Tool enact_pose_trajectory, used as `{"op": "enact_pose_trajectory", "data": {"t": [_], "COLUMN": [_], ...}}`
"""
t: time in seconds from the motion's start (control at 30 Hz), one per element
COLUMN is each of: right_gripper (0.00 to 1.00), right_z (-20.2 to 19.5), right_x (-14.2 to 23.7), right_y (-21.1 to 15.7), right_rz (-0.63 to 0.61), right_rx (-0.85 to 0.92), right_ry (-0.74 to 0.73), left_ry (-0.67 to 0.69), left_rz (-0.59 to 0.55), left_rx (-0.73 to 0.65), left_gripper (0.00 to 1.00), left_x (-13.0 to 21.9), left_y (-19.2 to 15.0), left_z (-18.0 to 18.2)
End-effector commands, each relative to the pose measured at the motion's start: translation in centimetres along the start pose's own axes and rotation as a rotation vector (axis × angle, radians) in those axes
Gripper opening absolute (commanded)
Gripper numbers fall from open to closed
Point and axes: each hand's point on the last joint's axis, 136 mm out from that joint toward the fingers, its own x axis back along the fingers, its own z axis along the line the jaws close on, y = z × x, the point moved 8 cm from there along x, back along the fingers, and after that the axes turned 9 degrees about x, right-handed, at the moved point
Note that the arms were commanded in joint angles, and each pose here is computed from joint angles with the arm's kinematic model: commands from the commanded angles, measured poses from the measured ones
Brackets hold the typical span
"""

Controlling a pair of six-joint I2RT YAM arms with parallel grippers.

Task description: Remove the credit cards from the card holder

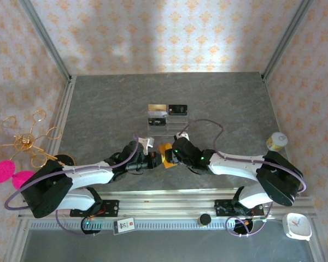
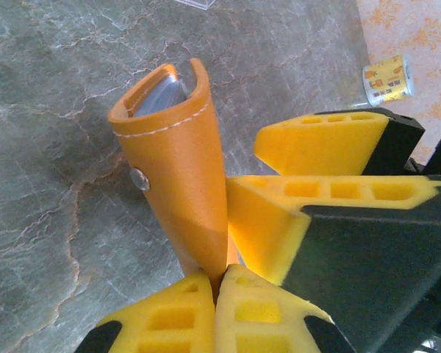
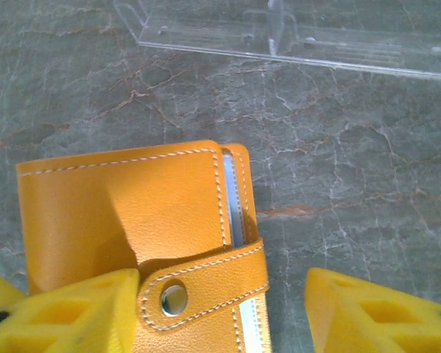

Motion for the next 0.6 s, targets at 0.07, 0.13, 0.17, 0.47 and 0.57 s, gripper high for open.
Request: {"op": "enact_pose_trajectory", "data": {"t": [0.07,0.13,0.17,0.47,0.57], "right_gripper": [0.39,0.33,0.31,0.00,0.00], "right_z": [-0.5,-0.5,-0.5,-1.6,-2.0], "right_x": [-0.4,-0.7,-0.8,-0.4,-0.3], "right_y": [0.5,0.2,0.1,-1.0,-1.3], "right_rz": [-0.011,0.002,0.006,0.000,0.002], "right_rx": [0.032,0.034,0.034,0.023,0.018], "right_ry": [-0.092,-0.094,-0.090,-0.133,-0.151], "left_ry": [-0.092,-0.095,-0.096,-0.074,-0.048], "left_rz": [-0.012,-0.011,-0.013,-0.013,-0.026], "left_rx": [0.001,0.003,0.004,0.012,0.022], "left_gripper": [0.00,0.00,0.00,0.00,0.00], "left_x": [0.8,0.9,0.9,0.7,0.8], "left_y": [0.9,0.9,0.9,0.6,0.7], "left_z": [-2.3,-2.2,-2.2,-1.1,-0.4]}}
